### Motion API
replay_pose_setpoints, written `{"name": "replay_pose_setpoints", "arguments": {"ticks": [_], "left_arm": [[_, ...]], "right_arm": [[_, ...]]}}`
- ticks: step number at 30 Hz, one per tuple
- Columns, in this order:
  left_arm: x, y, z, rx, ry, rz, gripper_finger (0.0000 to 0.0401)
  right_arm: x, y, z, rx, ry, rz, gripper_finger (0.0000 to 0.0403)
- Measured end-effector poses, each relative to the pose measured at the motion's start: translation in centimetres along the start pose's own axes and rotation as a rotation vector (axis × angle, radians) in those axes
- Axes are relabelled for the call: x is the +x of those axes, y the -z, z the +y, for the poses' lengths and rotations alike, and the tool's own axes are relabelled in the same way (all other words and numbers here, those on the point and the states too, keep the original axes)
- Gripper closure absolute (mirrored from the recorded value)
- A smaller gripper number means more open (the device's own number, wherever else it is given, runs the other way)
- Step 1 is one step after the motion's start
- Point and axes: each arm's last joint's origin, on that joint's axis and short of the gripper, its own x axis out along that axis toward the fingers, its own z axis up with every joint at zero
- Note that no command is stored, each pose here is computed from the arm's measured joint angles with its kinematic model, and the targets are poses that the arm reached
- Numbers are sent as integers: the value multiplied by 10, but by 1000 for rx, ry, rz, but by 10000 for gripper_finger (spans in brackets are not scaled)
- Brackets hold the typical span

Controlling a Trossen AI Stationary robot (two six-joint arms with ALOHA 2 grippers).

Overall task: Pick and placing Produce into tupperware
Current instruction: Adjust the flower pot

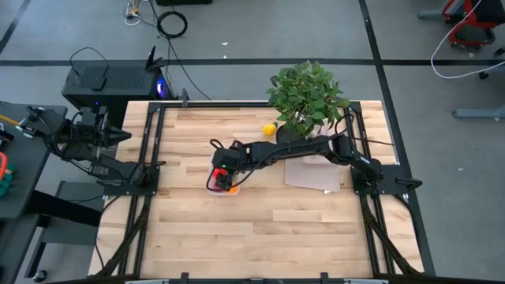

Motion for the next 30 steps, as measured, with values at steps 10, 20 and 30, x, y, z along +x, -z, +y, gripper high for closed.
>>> {"name": "replay_pose_setpoints", "arguments": {"ticks": [10,20,30], "left_arm": [[0,0,0,-3,0,-1,385],[0,0,0,-9,0,-2,381],[0,0,0,-8,0,-1,380]], "right_arm": [[-52,-1,17,-27,30,-33,99],[-115,22,46,2,33,45,102],[-147,99,94,-51,169,332,110]]}}
